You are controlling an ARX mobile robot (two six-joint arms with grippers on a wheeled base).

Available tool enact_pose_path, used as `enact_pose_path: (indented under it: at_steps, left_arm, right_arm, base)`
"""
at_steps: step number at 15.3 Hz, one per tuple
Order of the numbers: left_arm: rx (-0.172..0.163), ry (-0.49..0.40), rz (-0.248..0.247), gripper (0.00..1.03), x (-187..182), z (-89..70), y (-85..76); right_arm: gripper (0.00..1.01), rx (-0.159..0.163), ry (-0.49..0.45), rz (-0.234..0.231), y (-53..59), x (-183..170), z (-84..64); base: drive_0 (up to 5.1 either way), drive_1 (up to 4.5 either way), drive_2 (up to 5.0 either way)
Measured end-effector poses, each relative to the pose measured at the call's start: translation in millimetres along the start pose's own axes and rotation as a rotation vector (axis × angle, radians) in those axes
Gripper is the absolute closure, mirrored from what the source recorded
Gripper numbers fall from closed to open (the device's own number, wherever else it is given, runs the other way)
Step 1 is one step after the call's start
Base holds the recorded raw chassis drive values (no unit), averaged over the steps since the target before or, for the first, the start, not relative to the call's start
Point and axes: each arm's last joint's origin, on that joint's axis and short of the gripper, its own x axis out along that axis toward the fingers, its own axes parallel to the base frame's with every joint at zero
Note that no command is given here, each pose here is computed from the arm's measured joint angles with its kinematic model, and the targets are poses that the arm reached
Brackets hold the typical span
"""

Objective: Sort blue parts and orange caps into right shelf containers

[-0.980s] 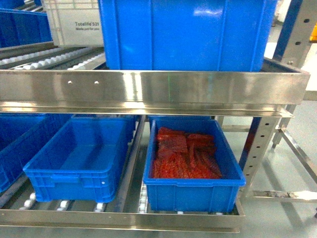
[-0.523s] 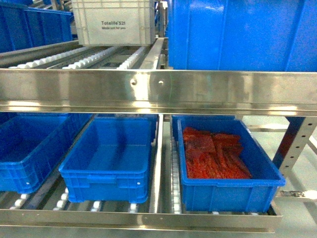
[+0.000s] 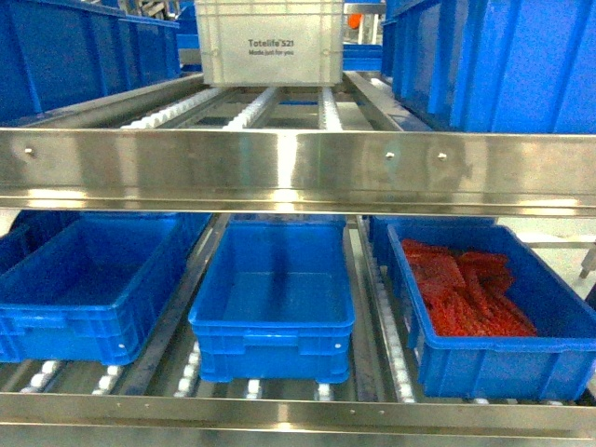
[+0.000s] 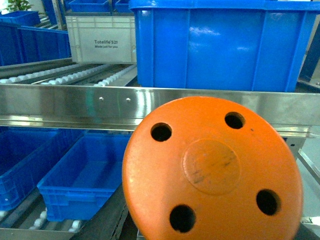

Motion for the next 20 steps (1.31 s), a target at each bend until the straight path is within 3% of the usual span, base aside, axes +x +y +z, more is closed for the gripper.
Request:
enact_pose_path:
  at_steps: [20]
  left_arm:
    - [0.0, 0.0, 0.0, 0.61, 0.0, 0.0, 0.0]
  right_arm:
    - [0.57, 0.0, 0.002, 0.0, 0.0, 0.0, -0.1]
  base:
    - [-5.0, 2.46, 2.5]
